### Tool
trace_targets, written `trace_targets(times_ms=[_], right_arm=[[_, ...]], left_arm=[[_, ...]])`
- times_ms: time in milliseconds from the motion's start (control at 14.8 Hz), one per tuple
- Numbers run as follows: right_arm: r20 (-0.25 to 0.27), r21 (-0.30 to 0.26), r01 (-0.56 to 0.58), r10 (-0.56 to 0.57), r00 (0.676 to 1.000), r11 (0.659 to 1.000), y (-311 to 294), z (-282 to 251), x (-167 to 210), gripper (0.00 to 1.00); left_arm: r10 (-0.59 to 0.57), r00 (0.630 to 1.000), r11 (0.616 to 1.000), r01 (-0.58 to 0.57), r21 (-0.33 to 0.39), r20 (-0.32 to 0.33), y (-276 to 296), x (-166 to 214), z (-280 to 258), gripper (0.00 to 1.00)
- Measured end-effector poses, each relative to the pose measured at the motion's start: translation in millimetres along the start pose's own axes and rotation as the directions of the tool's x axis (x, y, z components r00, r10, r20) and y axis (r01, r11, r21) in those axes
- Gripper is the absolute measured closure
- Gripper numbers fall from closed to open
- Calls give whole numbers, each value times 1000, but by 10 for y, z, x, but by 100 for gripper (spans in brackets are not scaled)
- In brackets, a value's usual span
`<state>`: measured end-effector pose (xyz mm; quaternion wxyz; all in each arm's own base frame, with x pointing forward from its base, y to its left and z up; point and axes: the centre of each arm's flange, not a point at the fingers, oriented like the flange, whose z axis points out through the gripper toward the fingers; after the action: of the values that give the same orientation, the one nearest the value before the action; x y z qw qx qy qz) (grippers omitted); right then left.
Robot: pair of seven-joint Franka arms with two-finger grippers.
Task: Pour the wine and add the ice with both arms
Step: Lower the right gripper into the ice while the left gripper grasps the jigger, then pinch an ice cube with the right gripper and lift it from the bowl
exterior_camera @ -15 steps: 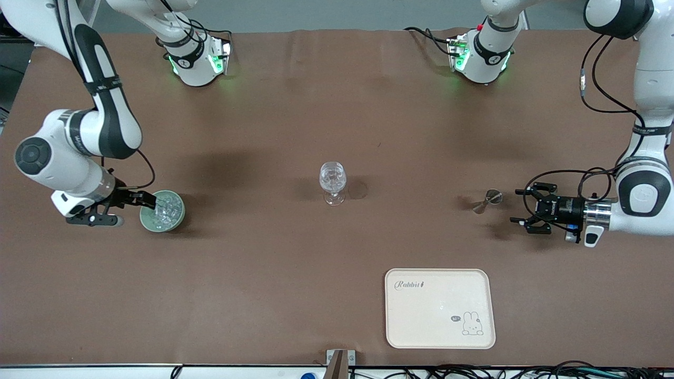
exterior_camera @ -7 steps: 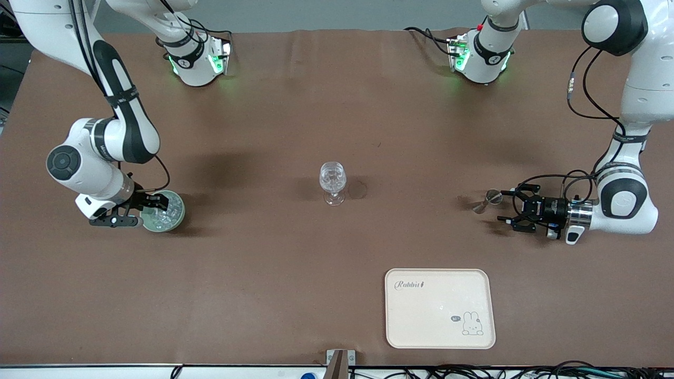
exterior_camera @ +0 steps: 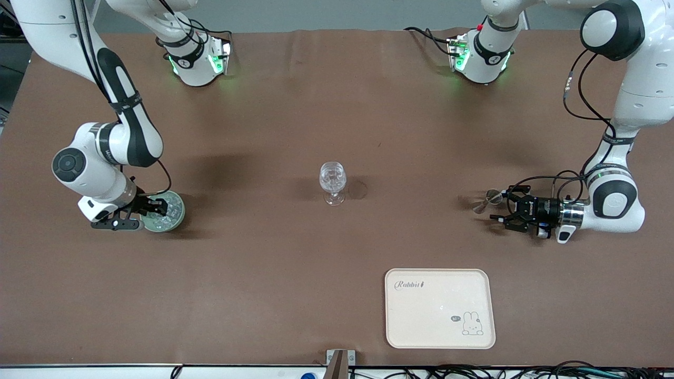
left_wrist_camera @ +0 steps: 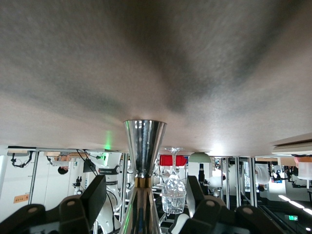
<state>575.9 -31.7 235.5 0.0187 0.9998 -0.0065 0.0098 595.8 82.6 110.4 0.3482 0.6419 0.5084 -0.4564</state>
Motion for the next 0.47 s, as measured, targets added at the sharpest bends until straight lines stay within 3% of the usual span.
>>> trace_targets(times_ms=[472], right_arm=[[8, -1, 1, -1, 1000, 1000, -3, 51, -10, 40]], left_arm=[[-4, 1000, 1000, 4, 10, 22, -21, 13, 79, 35]])
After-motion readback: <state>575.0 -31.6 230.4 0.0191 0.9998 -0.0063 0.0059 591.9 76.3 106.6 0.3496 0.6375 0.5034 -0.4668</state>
